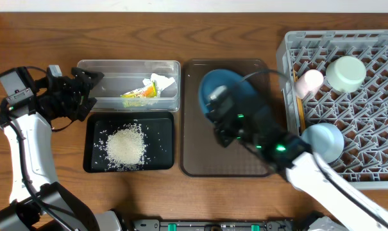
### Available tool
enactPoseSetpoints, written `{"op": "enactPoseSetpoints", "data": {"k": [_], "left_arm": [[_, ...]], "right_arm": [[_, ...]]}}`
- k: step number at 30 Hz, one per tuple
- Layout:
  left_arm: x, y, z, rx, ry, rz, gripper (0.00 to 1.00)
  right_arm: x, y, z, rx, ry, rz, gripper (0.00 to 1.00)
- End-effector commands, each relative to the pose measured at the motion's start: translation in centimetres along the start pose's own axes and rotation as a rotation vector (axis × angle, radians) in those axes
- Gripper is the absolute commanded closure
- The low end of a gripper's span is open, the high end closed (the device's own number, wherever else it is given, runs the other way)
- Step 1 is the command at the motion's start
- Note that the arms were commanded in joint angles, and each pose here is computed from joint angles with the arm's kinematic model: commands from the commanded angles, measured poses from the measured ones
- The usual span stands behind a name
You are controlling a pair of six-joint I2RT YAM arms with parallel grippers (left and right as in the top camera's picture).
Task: Sort waste into correct bins and load items into the dishwasher rack
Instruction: 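Lift the blue plate with the right gripper and stand it in the rack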
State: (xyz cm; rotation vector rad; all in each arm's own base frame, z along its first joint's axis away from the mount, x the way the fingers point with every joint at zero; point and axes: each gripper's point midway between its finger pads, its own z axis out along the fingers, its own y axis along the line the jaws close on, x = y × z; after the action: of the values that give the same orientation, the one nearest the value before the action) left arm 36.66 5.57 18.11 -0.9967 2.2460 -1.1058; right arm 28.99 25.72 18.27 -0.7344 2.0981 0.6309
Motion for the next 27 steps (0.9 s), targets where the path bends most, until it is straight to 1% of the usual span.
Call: {"op": "enactPoseSetpoints", "data": {"k": [1, 8, 13, 18, 22, 27], "left_arm": [[-0.1, -0.3, -0.2, 0.012, 0.001, -0.006, 0.06], [-0.1, -0.3, -0.2, 0.012, 0.001, -0.006, 0.06], [-0.1, -0.3, -0.2, 0.012, 0.001, -0.006, 0.06], [-0.1, -0.3, -0.2, 0.012, 0.001, -0.006, 0.06], [-0.1, -0.3, -0.2, 0.012, 0.001, -0.006, 0.06], [-0.1, -0.3, -0.2, 0.012, 0.001, -0.006, 0.06]], "right_arm": [[-3.1, -0.7, -4.0, -0.039, -0.113, 0.164, 0.99], [-6.4, -3.3, -12.5, -0.133, -0.304, 0.280, 0.99], [-6.7, -6.9, -17.5, -0.129, -0.403, 0.352, 0.99], [-5.7, -10.4, -20.3, -0.122, -0.446, 0.429, 0.99], [-4.9, -12.9, -21.0, -0.131, -0.458, 0.485, 0.99], [-3.8, -16.1, -21.7, -0.188, -0.474, 0.565, 0.99]]}}
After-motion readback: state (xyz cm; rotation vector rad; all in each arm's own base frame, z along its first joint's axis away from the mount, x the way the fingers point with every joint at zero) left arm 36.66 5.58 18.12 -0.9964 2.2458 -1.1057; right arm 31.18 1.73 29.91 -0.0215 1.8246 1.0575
